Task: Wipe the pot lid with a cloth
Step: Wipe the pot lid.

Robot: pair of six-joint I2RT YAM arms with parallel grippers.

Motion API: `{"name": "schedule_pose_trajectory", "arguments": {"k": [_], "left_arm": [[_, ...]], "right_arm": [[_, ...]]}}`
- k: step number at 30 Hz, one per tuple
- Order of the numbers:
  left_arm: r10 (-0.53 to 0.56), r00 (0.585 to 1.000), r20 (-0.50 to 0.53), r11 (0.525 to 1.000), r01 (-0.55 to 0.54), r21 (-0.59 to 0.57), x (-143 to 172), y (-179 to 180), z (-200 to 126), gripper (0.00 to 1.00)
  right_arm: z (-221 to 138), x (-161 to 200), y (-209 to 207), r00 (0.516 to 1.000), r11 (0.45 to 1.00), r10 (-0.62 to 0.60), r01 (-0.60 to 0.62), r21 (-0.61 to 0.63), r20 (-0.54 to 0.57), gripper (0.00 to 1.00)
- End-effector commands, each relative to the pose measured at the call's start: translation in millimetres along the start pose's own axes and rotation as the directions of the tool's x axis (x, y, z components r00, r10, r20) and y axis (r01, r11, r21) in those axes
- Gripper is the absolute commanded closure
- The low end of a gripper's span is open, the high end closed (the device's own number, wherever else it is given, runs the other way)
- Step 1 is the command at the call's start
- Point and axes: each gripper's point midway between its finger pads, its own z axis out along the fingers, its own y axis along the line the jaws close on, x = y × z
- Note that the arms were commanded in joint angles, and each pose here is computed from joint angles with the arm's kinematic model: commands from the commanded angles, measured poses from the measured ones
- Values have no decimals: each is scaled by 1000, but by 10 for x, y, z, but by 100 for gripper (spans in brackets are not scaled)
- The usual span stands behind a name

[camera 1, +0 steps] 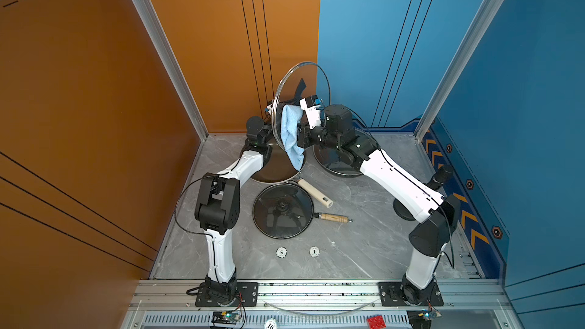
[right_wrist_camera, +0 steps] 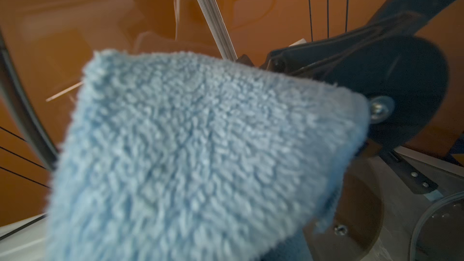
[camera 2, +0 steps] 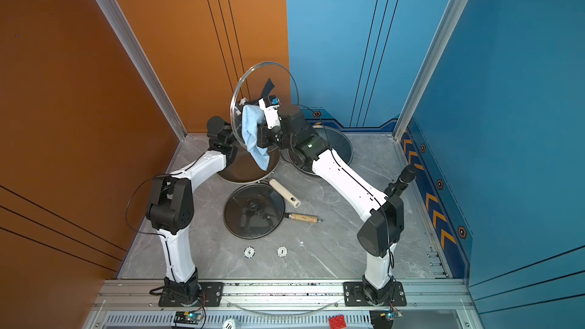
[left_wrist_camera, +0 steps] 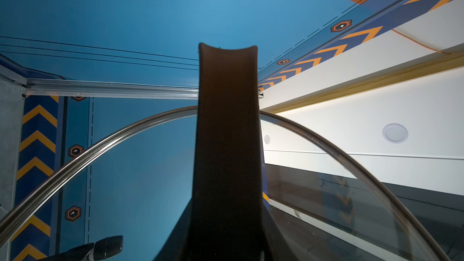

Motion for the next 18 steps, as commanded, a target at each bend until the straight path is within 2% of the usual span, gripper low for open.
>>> {"name": "schedule_pose_trajectory", "arguments": {"k": [1, 10, 13, 18], "left_arm": [[117, 987, -106, 979, -97, 180, 560, -766, 6, 94], [107, 986, -130, 990, -94, 103, 635, -522, 8, 95], [113, 981, -156, 990, -99, 98, 705, -522, 19, 95], [160, 969, -188, 983, -139, 117, 824, -661, 8, 95]], "right_arm": [[-90, -249, 338, 994, 993, -106, 108, -46, 37, 100], [-278, -802, 604, 968, 979, -167, 185, -89, 185, 99], [-255, -963, 486, 963, 983, -159, 175, -56, 219, 99], [-264, -1193, -239, 962, 995, -86, 71, 68, 258, 99]]}}
